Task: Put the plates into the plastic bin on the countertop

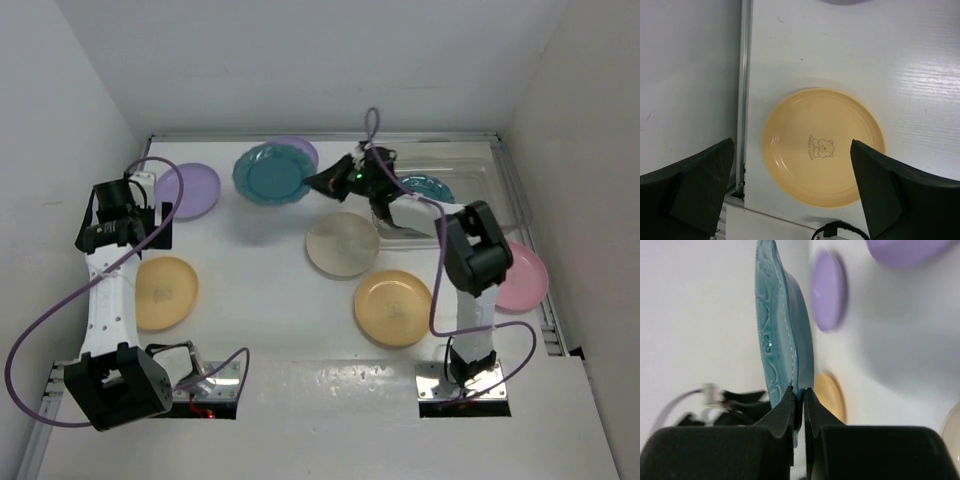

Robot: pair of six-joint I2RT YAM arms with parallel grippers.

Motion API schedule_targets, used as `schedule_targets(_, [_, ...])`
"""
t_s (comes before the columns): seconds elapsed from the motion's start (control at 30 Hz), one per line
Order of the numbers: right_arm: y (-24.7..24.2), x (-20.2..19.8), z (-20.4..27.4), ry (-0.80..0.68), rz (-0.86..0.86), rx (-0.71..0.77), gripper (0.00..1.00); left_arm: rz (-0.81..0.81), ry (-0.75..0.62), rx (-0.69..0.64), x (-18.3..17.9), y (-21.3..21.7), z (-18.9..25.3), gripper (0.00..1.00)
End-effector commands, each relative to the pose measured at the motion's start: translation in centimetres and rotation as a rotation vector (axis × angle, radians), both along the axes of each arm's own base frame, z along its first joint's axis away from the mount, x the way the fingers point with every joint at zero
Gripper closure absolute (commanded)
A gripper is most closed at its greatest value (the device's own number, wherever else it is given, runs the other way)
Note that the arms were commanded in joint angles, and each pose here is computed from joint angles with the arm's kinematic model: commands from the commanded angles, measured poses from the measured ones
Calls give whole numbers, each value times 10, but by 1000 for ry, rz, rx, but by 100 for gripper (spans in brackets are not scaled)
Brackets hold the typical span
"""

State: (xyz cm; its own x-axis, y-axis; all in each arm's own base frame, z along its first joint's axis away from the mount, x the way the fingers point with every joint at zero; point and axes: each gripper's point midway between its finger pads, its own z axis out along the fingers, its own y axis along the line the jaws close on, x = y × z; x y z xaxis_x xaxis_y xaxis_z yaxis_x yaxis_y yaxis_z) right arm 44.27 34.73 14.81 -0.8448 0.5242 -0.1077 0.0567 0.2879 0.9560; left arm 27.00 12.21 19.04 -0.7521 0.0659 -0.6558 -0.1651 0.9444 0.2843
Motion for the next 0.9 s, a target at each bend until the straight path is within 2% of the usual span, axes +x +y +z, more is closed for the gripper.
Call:
schedule_targets(0.0, [-63,17,157,-341,-103,287,100,-42,-40,-12,13,-7,13,0])
schedule_targets(0.03, [-84,18,146,-308,-167,290,100,-42,-40,-12,13,-7,13,0])
schedule_targets(0.07, [-128,35,140,-308,-267,272,100,-49,-37,-6,13,-7,13,0])
schedule_targets(0.13, [-165,30,116,-249,-375,246,100,-49,-36,-6,15,-6,11,0])
schedule_targets(0.2, [-220,36,112,-262,-512,218,100,-49,-44,-3,17,-6,15,0])
schedule_targets(0.23, [-234,29,86,-203,-556,164,100,-49,-53,0,18,-5,16,0])
schedule_targets(0.27, [-262,32,79,-187,-626,134,100,-49,-44,-3,19,-5,13,0])
schedule_targets(0.37, [-303,22,63,-174,-728,-19,100,-55,-55,-6,23,-5,18,0])
schedule_targets(0.4, [-319,19,53,-169,-750,-104,100,-62,-52,0,23,-5,18,0])
schedule_targets(0.6, [-366,16,20,-69,-853,-184,100,-75,-49,-1,29,-4,17,0])
schedule_targets(0.87, [-345,20,-14,30,-691,-267,100,-84,-40,-4,33,-6,13,0])
